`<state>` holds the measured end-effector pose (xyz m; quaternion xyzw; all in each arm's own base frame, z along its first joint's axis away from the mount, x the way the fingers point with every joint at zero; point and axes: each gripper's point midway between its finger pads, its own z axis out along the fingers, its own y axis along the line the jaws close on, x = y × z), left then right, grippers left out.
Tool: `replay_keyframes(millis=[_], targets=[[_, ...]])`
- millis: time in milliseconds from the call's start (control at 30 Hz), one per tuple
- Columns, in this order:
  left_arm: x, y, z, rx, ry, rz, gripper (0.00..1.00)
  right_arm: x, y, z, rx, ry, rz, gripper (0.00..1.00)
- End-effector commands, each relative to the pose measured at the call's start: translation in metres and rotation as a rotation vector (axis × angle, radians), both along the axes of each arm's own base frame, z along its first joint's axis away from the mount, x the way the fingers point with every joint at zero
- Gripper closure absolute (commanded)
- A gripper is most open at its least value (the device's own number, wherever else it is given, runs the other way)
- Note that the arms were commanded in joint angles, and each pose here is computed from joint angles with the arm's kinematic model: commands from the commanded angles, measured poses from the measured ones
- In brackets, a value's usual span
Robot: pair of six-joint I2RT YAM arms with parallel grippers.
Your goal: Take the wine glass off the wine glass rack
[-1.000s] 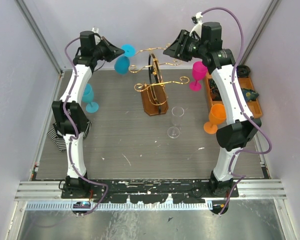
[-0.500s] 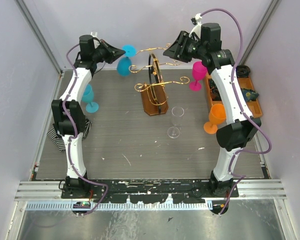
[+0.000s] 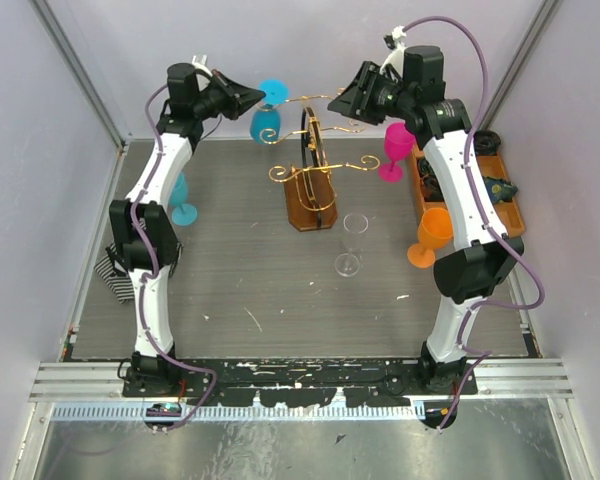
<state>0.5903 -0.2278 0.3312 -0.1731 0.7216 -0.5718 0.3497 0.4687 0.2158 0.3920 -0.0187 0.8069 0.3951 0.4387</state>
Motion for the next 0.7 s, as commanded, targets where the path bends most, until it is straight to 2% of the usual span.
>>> replay_keyframes(millis=[0, 333, 567, 667], targets=[[-0.003, -0.009, 0.017, -0.026, -0.043, -0.038, 1.00, -0.018, -0.009, 0.051, 0.020, -0.142, -0.008, 0.51], [0.027, -0.015, 0.011, -0.035, -0.086, -0.001, 1.00, -0.019, -0.009, 0.053, 0.022, -0.145, -0.007, 0.51], [0.054, 0.015, 0.003, 0.002, -0.124, 0.106, 1.00, -0.018, -0.009, 0.054, 0.017, -0.147, -0.006, 0.51], [0.061, 0.036, 0.012, 0.065, -0.181, 0.178, 1.00, -0.018, -0.010, 0.052, 0.013, -0.145, -0.007, 0.51]])
